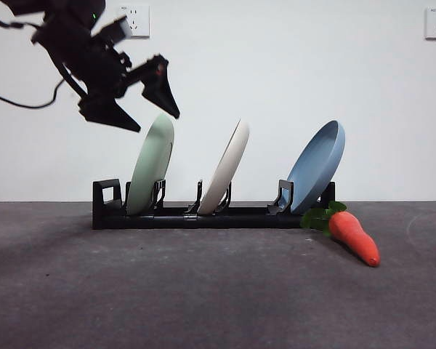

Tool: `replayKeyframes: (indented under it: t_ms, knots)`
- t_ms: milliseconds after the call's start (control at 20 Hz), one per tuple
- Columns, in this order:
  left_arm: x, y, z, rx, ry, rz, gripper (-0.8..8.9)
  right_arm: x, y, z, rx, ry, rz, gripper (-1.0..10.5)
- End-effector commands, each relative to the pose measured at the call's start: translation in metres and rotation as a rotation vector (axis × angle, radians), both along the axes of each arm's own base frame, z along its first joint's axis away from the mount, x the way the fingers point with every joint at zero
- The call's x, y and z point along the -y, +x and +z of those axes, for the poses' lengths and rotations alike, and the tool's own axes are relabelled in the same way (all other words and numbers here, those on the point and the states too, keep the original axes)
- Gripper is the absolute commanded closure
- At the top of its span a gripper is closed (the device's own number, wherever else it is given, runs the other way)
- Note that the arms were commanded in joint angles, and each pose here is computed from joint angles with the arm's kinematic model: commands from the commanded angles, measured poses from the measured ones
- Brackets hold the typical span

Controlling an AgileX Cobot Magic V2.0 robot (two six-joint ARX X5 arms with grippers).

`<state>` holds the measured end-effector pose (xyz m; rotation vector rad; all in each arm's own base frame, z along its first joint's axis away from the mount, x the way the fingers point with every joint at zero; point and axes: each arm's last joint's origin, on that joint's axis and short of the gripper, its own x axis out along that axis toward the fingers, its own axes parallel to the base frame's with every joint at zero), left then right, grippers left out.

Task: Take the green plate from the plate rack,put the plate on the table,take the carrot from the table,put the carrot in the plate

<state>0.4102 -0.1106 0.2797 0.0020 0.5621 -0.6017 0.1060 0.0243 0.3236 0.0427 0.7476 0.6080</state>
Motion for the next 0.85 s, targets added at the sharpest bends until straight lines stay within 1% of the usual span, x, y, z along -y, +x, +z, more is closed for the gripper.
replayKeyframes:
  t_ms: [50,100,200,250,350,400,450,550,650,700,850]
  knots:
    - [0.006,0.005,-0.010,0.005,0.007,-0.011,2.58,0.000,0.000,0.001,0.005,-0.004,0.003,2.9]
    - [0.008,0.007,-0.014,-0.003,0.009,-0.013,2.85,0.000,0.000,0.001,0.005,-0.005,0.002,2.9]
    - [0.012,0.008,-0.020,-0.017,0.014,-0.021,4.00,0.000,0.000,0.001,0.005,-0.005,0.002,2.9]
    - [0.013,0.009,-0.022,-0.023,0.015,-0.023,4.31,0.000,0.000,0.001,0.004,-0.004,0.002,2.9]
    - [0.015,0.008,-0.024,-0.029,0.017,-0.028,4.62,0.000,0.000,0.001,0.001,-0.004,0.002,2.9]
    - [0.015,0.008,-0.024,-0.031,0.017,-0.028,5.55,0.000,0.000,0.000,0.001,-0.004,0.002,2.9]
    - [0.015,0.008,-0.024,-0.032,0.016,-0.029,6.76,0.000,0.000,0.000,0.001,-0.004,0.002,2.9]
    - [0.015,0.008,-0.025,-0.042,0.012,-0.034,7.85,0.000,0.000,0.000,0.000,-0.005,0.003,2.9]
    - [0.015,0.007,-0.026,-0.053,0.014,-0.035,7.98,0.000,0.000,0.000,0.000,-0.005,0.003,2.9]
    - [0.015,0.007,-0.026,-0.056,0.014,-0.036,8.26,0.000,0.000,0.000,0.000,-0.005,0.003,2.9]
    - [0.015,0.007,-0.026,-0.061,0.002,-0.043,8.22,0.000,0.000,0.000,-0.002,-0.004,0.003,2.9]
